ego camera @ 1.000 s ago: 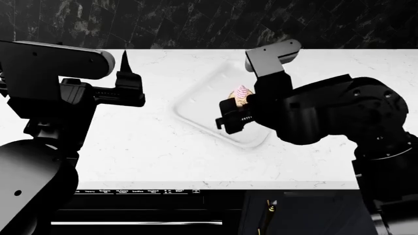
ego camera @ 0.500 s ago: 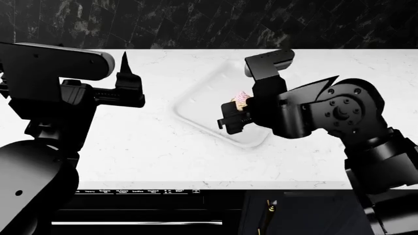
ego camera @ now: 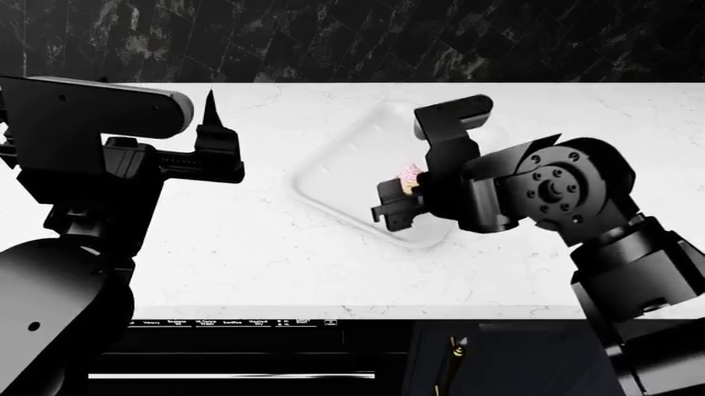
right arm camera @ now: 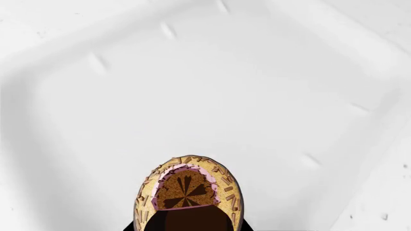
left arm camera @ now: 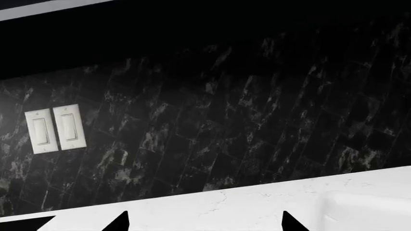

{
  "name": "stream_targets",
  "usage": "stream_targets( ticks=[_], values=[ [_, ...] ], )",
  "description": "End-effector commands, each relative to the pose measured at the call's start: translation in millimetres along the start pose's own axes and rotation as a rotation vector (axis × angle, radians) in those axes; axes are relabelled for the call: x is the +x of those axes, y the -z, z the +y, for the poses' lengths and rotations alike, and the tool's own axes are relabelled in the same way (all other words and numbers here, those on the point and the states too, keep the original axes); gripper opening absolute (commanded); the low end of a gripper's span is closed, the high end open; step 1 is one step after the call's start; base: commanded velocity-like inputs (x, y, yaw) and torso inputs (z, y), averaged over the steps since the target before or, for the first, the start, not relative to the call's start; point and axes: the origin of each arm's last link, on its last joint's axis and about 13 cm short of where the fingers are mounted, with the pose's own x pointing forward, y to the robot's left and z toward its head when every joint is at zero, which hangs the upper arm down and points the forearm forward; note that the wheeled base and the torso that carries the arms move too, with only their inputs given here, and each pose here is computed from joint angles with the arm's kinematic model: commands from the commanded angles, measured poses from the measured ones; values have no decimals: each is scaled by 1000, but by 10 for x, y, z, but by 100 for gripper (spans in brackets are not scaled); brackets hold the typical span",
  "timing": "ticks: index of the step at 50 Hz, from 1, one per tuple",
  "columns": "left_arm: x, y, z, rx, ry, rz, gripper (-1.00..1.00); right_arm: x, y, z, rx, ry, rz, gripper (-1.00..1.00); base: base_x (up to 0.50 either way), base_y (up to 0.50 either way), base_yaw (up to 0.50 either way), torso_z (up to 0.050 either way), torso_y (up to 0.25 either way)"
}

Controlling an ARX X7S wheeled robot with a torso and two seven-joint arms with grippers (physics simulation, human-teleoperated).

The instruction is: Pick up the bowl with donut and place it on the tray. Pick up the cupcake and place it on the tray.

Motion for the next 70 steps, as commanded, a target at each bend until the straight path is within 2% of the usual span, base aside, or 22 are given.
stream_targets(
  ticks=[1,11,27,28,34,41,46,50,52,57,63,70],
  values=[
    [-7,5,3,-1,-1,-1,100,56,35,-21,-4,8,20,-100,0,0,0,0,0],
    [-4,0,8,-1,-3,-2,100,37,87,-1,-31,-22,49,-100,0,0,0,0,0],
    [-13,-32,14,1,-6,-7,100,17,51,-22,-16,-22,33,-100,0,0,0,0,0],
    [-15,-32,14,1,-7,-7,100,9,38,-26,-14,-23,27,100,0,0,0,0,0],
    [-23,-32,21,0,-10,-10,100,-127,-53,-44,-6,-9,-39,100,0,0,0,0,0],
    [-52,-43,39,-5,-19,-15,100,-767,-247,-94,21,-19,-258,100,0,0,0,0,0],
    [-45,-54,33,-9,-17,-14,100,-1056,-258,-121,34,-17,-329,100,0,0,0,0,0],
    [-48,-65,29,-8,-17,-1,100,-1134,-225,-142,36,-5,-365,100,0,0,0,0,0],
    [-59,-84,22,-2,-13,1,100,-1127,-178,-138,-19,9,-367,100,0,0,0,0,0],
    [-113,-178,21,18,-7,-26,100,-1124,-115,-183,31,1,-418,100,0,0,0,0,0],
    [-196,-333,70,33,-43,-51,100,-1230,-43,-209,33,-5,-521,100,0,83,0,0,0],
    [-280,-437,125,44,-104,-35,100,-1310,12,-205,30,-2,-552,100,1,500,0,0,0]
  ],
)
